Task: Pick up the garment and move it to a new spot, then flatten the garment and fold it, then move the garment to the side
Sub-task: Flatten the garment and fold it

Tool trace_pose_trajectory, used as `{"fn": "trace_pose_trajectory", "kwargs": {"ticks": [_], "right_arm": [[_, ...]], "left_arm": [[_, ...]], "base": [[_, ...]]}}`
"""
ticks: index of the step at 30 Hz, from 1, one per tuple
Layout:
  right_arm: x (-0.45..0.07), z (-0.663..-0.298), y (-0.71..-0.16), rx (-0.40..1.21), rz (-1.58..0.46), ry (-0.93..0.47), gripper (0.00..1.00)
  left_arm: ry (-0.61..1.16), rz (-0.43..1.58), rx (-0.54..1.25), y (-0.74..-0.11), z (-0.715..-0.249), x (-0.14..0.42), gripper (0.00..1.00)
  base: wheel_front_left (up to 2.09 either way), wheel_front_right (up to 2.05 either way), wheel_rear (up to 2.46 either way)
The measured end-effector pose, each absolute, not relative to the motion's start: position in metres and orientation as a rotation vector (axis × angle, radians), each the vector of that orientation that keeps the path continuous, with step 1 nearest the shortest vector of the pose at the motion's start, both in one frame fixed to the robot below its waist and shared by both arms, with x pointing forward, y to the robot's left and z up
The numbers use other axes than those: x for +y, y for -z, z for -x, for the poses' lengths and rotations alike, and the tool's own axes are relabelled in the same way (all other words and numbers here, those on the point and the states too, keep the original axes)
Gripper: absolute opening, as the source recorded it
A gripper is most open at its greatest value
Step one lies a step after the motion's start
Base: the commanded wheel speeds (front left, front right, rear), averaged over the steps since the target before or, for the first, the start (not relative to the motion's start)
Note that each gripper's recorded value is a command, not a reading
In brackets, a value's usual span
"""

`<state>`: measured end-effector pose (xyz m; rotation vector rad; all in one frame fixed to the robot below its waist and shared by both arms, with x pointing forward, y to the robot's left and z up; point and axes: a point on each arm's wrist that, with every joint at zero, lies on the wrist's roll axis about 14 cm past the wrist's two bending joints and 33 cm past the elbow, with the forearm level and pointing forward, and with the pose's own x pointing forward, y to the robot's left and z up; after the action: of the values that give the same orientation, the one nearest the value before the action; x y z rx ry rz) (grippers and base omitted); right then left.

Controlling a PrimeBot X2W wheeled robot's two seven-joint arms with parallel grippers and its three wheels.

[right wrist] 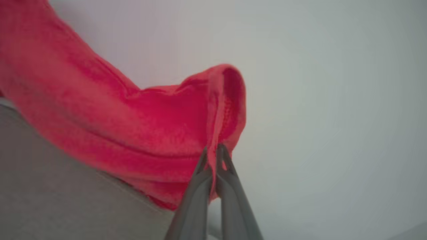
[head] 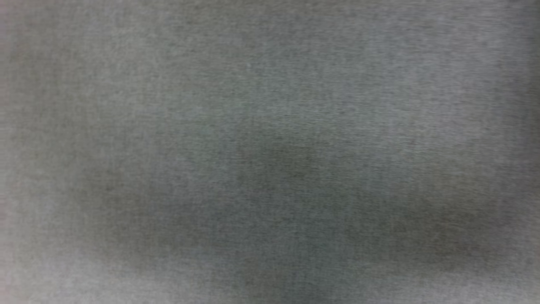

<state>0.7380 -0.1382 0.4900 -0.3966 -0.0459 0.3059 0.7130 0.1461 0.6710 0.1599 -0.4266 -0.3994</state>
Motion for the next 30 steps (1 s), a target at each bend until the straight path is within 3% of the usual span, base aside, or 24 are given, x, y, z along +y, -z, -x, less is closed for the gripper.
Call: {"fn": "trace_pose_trajectory", "kwargs": {"ticks": [7, 13, 22, 30], "right_arm": [[-0.127, -0.721, -0.467, 0.025, 0.378, -0.344, 0.00], [-0.127, -0.700, -0.477, 0.050, 0.332, -0.352, 0.00], [-0.133, -0.612, -0.460, 0.221, 0.214, -0.423, 0.00], [-0.160, -0.529, -0.458, 0.322, 0.173, -0.482, 0.00]], "left_arm": [[0.493, -0.133, -0.184, -0.595, -0.684, 0.137, 0.00], [0.521, -0.088, 0.006, -0.579, -0.645, 0.149, 0.00], [0.532, -0.003, 0.330, -0.545, -0.534, 0.179, 0.00], [0.498, 0.109, 0.454, -0.524, -0.431, 0.182, 0.00]], "base": [[0.00, 0.00, 0.00], [0.00, 0.00, 0.00], [0.00, 0.00, 0.00], [0.00, 0.00, 0.00]]}}
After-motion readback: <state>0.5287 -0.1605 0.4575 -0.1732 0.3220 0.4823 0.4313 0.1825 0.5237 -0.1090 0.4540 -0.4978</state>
